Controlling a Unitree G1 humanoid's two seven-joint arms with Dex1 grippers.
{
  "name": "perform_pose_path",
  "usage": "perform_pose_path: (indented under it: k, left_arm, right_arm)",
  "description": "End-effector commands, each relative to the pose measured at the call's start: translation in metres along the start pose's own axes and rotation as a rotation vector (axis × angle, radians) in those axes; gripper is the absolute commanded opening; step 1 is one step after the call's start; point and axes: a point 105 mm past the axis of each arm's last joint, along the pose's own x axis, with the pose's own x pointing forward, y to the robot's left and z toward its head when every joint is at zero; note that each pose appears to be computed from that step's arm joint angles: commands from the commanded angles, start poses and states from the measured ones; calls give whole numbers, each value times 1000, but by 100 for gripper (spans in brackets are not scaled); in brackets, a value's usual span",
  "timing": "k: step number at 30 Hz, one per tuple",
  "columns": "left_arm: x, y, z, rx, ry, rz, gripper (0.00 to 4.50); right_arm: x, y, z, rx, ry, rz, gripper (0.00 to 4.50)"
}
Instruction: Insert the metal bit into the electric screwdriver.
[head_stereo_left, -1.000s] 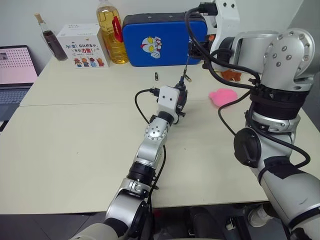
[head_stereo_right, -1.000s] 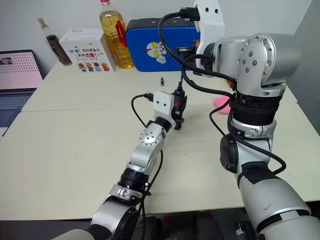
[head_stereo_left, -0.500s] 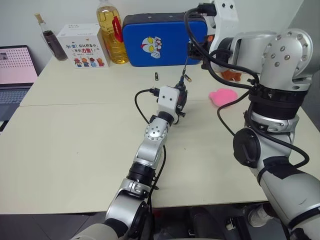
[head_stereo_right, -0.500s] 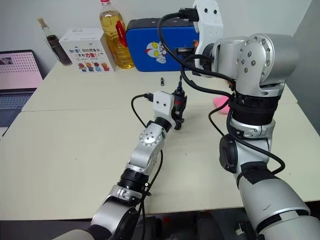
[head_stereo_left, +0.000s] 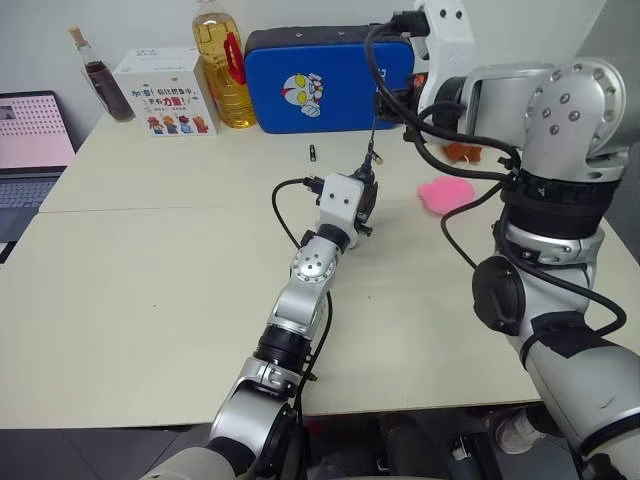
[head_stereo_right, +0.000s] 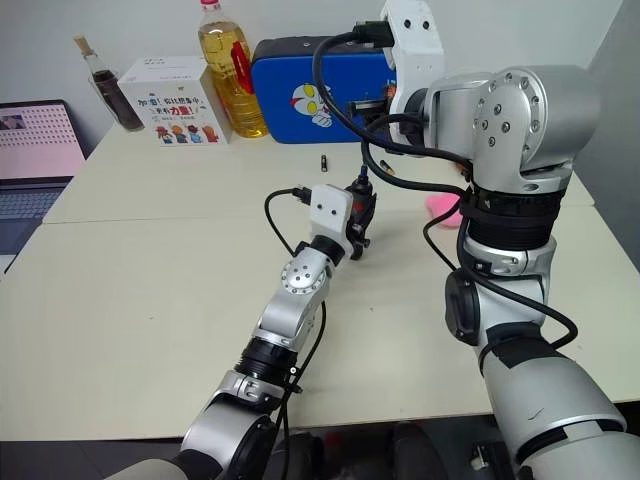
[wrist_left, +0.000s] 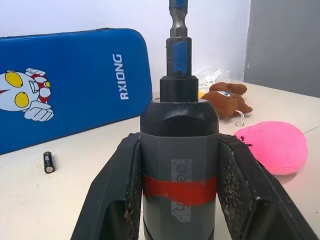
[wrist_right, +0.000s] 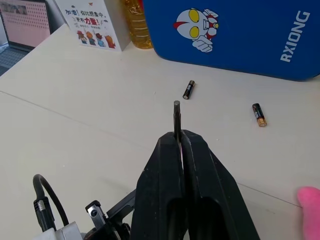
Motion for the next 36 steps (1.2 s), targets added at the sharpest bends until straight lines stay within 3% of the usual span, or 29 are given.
perform_pose_path:
  k: [1,8,11,16,25,36]
  left_arm:
    - [-1,-10,-1,2,-1,-25,165]
    - [-3,-9,0,6,-6,-22,165]
    - [-4,-10,0,8,-7,-26,165]
    - [-3,-10,1,10,-8,-29,165]
    - [-3,-9,2,11,-6,-26,165]
    - [-2,-6,2,14,-5,-19,165]
  right_arm:
    - [-3,9,3,-23,-13,43,9]
    - [-1,5,0,-10,-2,22,9]
    - [26,3,-12,23,29,11,9]
    - [33,2,-19,40,44,12,9]
    - [32,2,-29,48,67,15,9]
    - [26,12,-60,69,137,36,9]
